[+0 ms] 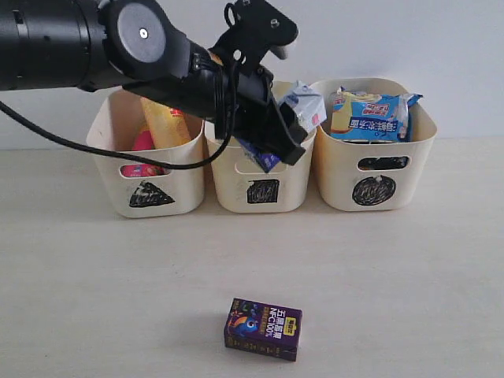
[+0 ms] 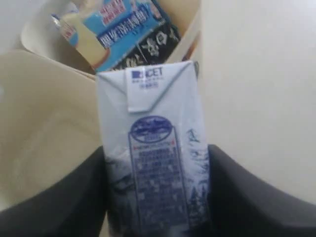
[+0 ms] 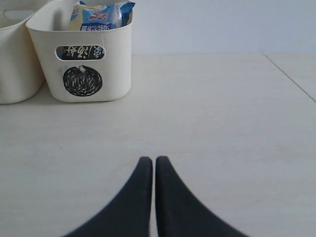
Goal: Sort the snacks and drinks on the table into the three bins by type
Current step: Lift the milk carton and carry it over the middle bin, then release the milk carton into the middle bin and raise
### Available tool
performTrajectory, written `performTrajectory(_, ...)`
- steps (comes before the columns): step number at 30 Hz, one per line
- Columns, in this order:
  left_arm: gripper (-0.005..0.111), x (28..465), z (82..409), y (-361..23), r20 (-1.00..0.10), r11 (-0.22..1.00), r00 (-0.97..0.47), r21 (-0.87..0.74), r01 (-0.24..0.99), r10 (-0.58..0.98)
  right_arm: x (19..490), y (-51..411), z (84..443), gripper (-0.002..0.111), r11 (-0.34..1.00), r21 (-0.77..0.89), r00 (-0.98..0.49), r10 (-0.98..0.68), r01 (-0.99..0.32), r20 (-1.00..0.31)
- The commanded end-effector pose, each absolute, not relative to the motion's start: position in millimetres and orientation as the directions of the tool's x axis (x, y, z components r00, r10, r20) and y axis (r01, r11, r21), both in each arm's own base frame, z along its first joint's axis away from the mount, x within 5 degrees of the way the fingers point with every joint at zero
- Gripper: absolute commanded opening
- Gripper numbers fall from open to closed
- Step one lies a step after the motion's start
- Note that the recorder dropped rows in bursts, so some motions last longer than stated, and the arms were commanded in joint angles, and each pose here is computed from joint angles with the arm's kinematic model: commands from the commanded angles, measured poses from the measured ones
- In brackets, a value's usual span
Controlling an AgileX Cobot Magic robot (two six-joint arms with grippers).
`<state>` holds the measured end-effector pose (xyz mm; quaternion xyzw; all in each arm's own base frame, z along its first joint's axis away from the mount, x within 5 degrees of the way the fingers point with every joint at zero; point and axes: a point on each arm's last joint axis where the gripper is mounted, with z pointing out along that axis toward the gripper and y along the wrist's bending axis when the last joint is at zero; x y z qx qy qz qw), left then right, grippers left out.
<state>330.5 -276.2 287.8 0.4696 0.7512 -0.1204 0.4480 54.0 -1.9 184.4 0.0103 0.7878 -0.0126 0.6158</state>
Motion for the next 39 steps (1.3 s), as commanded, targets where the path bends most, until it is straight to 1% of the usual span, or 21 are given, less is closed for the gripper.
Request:
performTrajectory(1, 0.004, 344, 307, -280, -0.832, 0.569, -0.042, 0.34, 0.749, 0.552, 54, -2, 184, 0.0, 0.999, -0.011, -0.233, -0.003, 0.03, -0.973)
performTrajectory(3, 0.004, 352, 306, -280, -0.83, 0.572, -0.029, 0.358, 0.738, 0.557, 54, -2, 184, 0.0, 0.999, -0.011, -0.233, -0.003, 0.03, -0.973)
performTrajectory(9, 0.004, 385, 295, -278, -0.837, 0.614, -0.054, 0.354, 0.706, 0.544, 54, -2, 184, 0.0, 0.999, -0.011, -0.233, -0.003, 0.03, -0.973)
performTrajectory(17, 0.004, 426, 271, -273, -0.842, 0.662, -0.1, 0.336, 0.67, 0.529, 54, -2, 184, 0.0, 0.999, -0.011, -0.233, -0.003, 0.03, -0.973)
performTrajectory(25, 0.004, 442, 255, -273, -0.842, 0.675, -0.112, 0.337, 0.656, 0.529, 54, -2, 184, 0.0, 0.999, -0.011, -0.233, -0.003, 0.03, -0.973)
performTrajectory(34, 0.004, 444, 251, -274, -0.845, 0.68, -0.107, 0.341, 0.649, 0.525, 54, -2, 184, 0.0, 0.999, -0.011, -0.233, -0.003, 0.03, -0.973)
performTrajectory(36, 0.008, 444, 251, -274, -0.845, 0.68, -0.107, 0.341, 0.649, 0.525, 54, -2, 184, 0.0, 0.999, -0.011, -0.233, -0.003, 0.03, -0.973)
performTrajectory(38, 0.017, 444, 251, -274, -0.843, 0.678, -0.11, 0.339, 0.652, 0.527, 54, -2, 184, 0.0, 0.999, -0.011, -0.233, -0.003, 0.03, -0.973)
performTrajectory(39, 0.023, 444, 250, -274, -0.841, 0.676, -0.113, 0.337, 0.655, 0.529, 54, -2, 184, 0.0, 0.999, -0.011, -0.233, -0.003, 0.03, -0.973)
